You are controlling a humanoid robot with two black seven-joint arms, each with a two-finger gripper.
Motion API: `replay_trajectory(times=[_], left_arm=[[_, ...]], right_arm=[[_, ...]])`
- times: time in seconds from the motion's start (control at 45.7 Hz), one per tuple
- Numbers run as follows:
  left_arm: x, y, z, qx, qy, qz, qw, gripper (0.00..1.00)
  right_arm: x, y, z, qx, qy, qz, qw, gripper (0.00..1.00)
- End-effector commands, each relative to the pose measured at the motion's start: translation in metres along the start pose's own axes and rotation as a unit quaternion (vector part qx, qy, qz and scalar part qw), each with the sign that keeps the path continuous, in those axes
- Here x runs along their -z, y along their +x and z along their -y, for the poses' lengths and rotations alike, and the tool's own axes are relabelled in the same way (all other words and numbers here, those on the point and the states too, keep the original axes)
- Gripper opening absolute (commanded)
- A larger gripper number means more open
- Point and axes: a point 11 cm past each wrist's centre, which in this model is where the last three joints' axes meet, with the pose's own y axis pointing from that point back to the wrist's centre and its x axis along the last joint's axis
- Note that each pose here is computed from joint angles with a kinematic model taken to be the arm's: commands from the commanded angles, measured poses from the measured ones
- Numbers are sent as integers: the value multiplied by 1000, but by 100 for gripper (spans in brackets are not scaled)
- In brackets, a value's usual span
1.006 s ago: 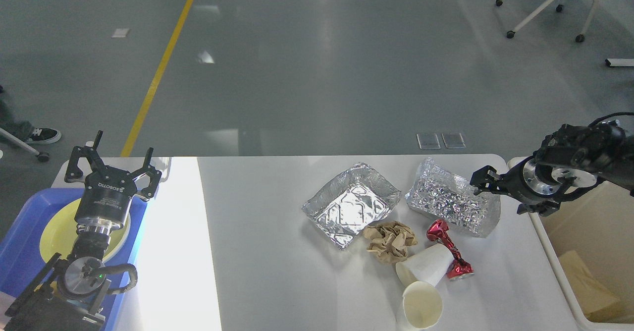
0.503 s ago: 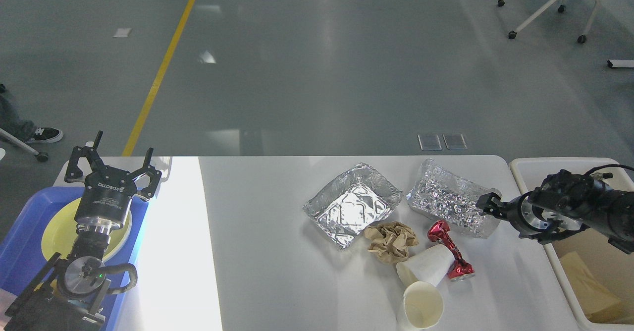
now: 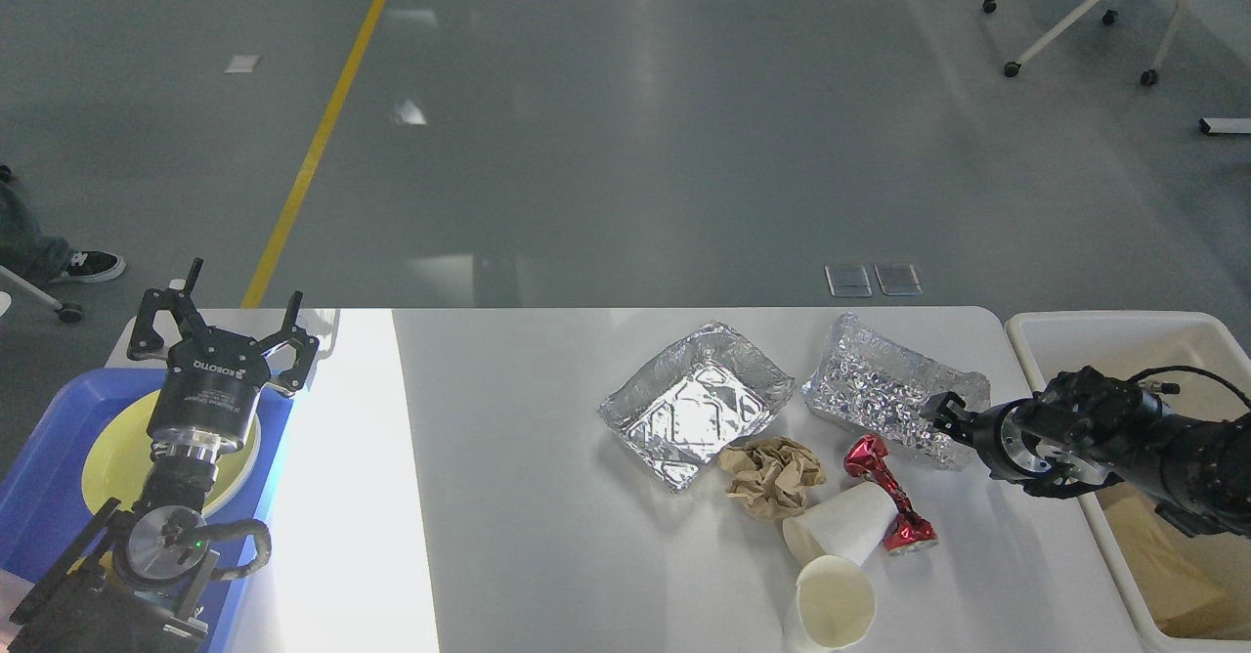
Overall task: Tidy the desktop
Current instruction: 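Lower the right gripper and grasp the crumpled foil wrapper, then carry the foil wrapper into the white bin and release it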
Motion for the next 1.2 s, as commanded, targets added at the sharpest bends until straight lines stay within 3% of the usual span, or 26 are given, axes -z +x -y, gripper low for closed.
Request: replay_trajectory(times=[0.0, 0.022, 0.044, 0.743, 0.831, 1.071, 1.181], left_arm=[[0, 0, 0, 0, 0, 0, 1000, 97], [0, 0, 0, 0, 0, 0, 1000, 97], [0, 0, 0, 0, 0, 0, 1000, 97], [0, 0, 0, 0, 0, 0, 1000, 97], [0, 0, 0, 0, 0, 0, 1000, 97], [0, 0, 0, 0, 1, 0, 1000, 97], [-1, 0, 0, 0, 0, 1, 1000, 97]], right_arm=[[-2, -4, 1, 8, -3, -4, 1000, 11], [-1, -6, 1, 11, -4, -7, 1000, 2], [-2, -7, 1, 12, -6, -9, 1000, 0], [-1, 9, -9, 0, -5, -8, 1000, 0], [-6, 24, -24, 5, -8, -5, 1000, 0], [-15, 79, -108, -5, -67, -78, 995, 0], [-10, 91, -150, 8, -62, -80, 995, 0]])
